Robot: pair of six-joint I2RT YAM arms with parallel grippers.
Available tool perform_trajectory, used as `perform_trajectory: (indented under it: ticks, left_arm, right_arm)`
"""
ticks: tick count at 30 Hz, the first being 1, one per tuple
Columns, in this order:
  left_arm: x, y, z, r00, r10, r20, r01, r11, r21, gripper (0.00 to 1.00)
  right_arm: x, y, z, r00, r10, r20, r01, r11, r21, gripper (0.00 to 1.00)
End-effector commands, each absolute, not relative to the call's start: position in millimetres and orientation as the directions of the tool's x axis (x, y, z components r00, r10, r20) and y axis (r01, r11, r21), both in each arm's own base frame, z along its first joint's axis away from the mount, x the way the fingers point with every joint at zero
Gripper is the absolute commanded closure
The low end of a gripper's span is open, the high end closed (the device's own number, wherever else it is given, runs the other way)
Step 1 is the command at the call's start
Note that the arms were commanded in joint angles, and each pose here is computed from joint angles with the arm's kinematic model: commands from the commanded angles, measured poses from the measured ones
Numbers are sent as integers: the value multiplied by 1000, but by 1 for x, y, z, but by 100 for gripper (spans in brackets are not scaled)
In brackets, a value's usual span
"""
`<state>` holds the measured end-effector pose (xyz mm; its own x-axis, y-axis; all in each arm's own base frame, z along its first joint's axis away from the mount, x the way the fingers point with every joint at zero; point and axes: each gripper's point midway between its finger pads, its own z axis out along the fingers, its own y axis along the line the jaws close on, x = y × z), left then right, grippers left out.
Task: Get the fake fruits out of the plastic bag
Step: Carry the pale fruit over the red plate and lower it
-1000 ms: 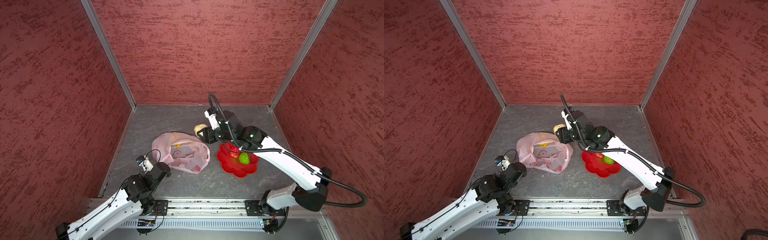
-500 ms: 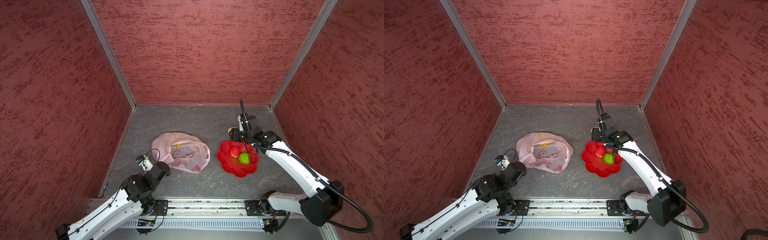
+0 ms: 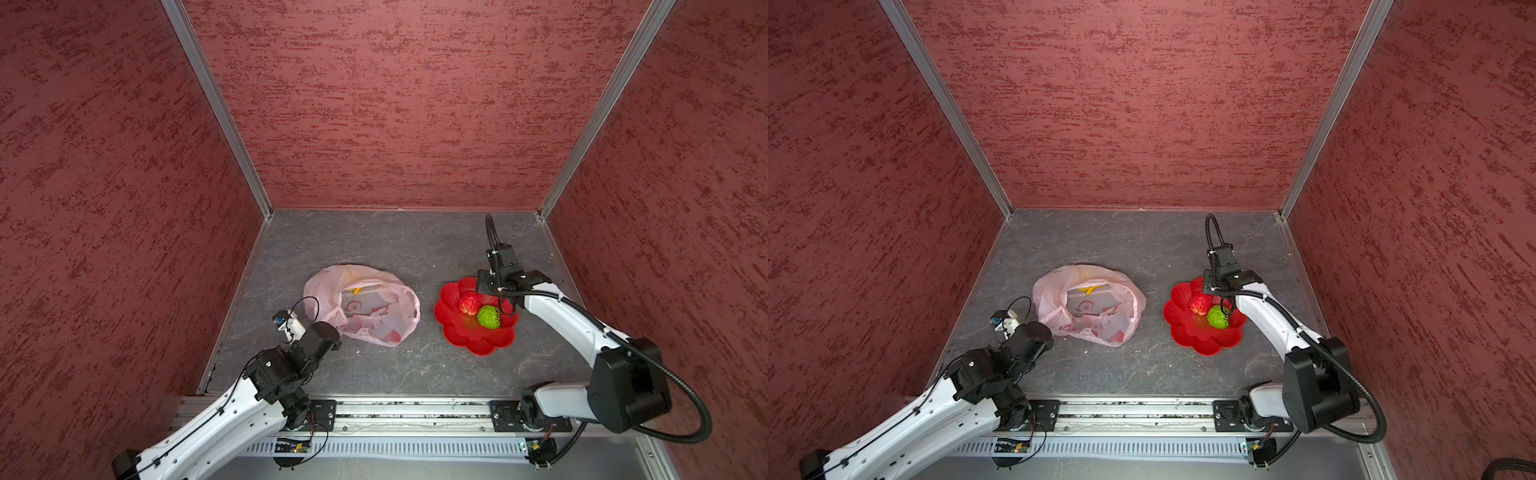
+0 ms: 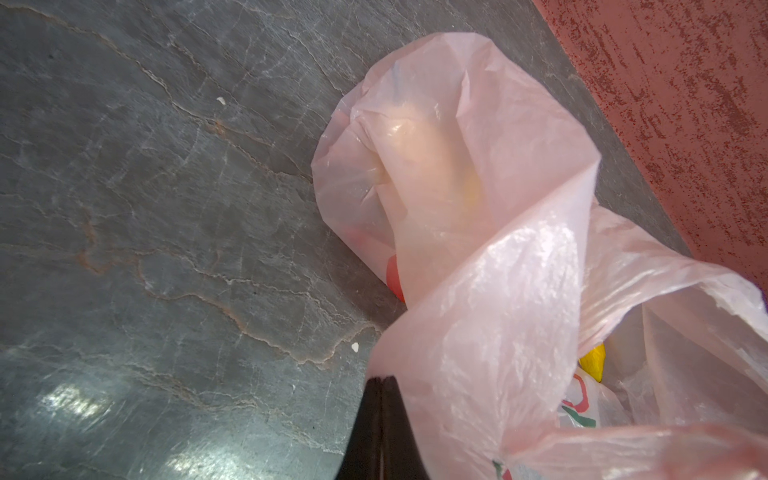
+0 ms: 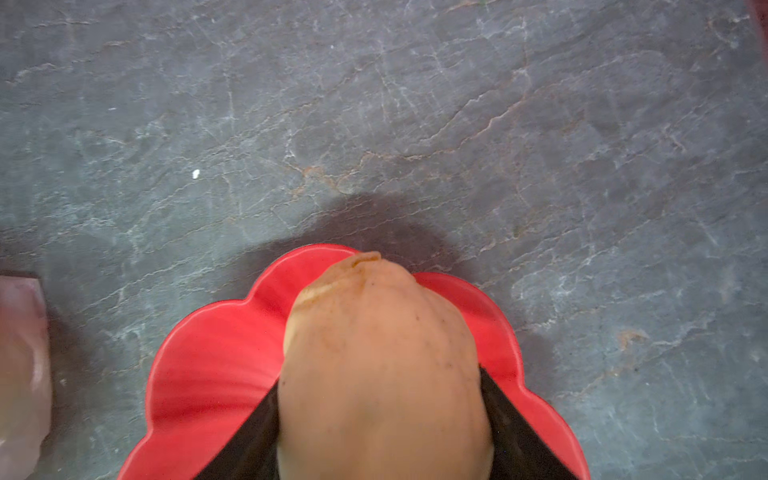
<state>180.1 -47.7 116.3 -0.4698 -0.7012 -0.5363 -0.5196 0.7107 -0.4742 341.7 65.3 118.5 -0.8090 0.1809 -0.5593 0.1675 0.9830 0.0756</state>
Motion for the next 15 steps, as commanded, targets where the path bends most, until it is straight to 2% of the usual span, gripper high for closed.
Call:
perform_trajectory:
  ticks: [1, 15]
  left_arm:
    - [182, -49, 118, -478, -690, -543, -508, 722, -470, 100]
    - [181, -48, 114, -484, -693, -535, -511, 720, -470, 100]
  right_arm:
    - [353, 56, 117, -788, 164, -594, 178, 983, 35, 49]
    - [344, 54, 93, -816, 172, -551, 193, 981, 21, 48]
